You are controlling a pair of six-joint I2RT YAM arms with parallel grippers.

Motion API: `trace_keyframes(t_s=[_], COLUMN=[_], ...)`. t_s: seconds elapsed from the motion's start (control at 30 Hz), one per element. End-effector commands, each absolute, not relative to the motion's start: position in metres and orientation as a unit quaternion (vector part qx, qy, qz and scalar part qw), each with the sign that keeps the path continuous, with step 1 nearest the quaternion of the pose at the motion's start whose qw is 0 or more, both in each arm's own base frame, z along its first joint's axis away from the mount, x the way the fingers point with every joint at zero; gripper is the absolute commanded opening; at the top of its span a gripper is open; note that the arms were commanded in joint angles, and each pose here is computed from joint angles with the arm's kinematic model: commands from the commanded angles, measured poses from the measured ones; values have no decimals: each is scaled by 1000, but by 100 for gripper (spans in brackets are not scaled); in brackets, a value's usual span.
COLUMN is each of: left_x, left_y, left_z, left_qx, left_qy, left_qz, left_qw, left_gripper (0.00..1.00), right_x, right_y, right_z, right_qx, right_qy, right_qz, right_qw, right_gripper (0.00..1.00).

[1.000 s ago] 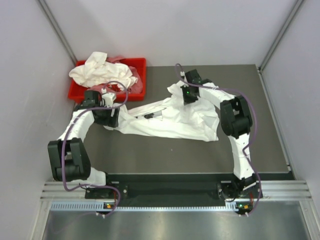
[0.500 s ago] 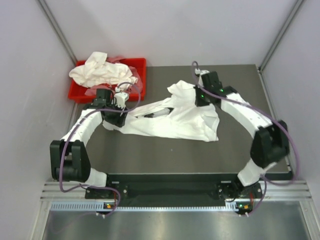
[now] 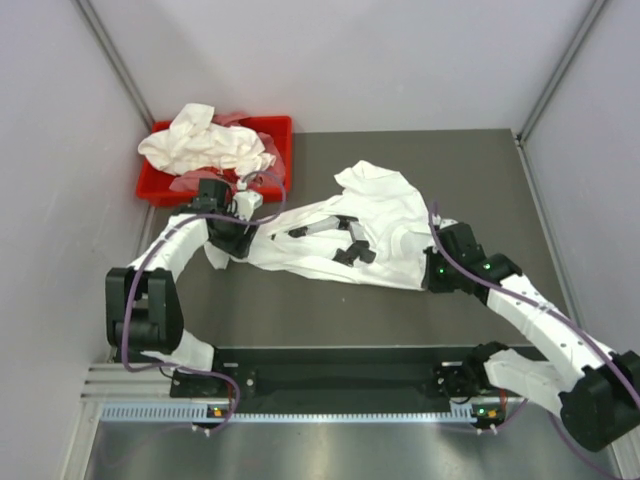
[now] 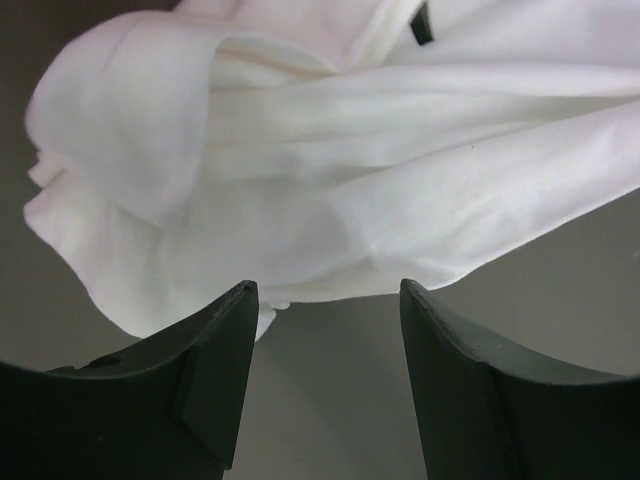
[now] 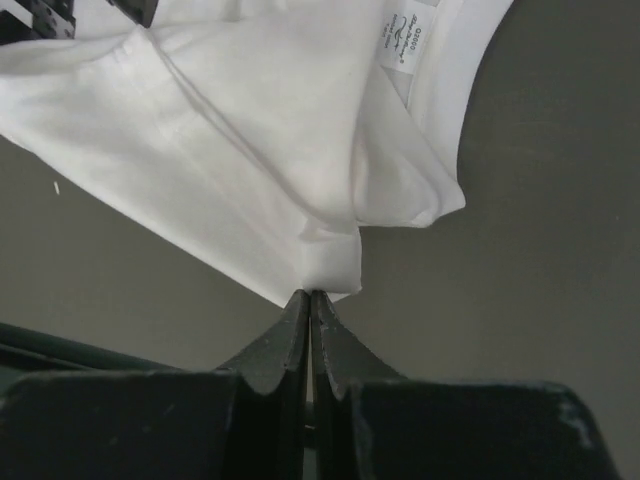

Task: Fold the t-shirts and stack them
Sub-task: Flatten the tshirt out

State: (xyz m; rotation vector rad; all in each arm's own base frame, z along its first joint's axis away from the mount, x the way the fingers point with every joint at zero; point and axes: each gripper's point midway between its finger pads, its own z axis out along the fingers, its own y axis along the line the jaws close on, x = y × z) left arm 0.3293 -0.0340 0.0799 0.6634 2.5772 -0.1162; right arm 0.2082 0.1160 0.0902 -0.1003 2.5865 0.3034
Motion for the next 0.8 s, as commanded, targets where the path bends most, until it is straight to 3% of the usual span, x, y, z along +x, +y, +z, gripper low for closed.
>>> trace_keyframes(t_s=[0.0,0.13,0.23,0.37,0.47,0.6,0.67,0.7,0.77], left_x=[307,310,299,311,326,324,319,315,308], left_y=[-47,-38,-26,10,15,13,9,6,3], left_z=[84,87,71,59,64,57,54,52,53], left_qx=[319,378,406,396,371,366,370,368,368], left_qy=[916,889,886,883,883,884,885,888,889], left_qz=[-60,-21,4,111,139,135,126,115,103], left_qw=[234,256,224,225,252,260,253,252,251], left_gripper=[65,66,65,64,63,44,7,0,0], right_x=[208,219,230,244,249,251,252,253,256], right_y=[118,114,106,96,91,80,74,70,67], right_z=[105,111,123,138,140,142,148,150,161], right_qx=[-20,-26,-23,-16,-16,-6,3,11,14], right_qy=[950,950,946,939,940,940,937,935,929], right_qz=[123,103,81,62,55,48,50,56,65], right_qw=[287,294,312,338,335,337,346,349,363], right_gripper=[0,0,0,0,0,0,0,0,0])
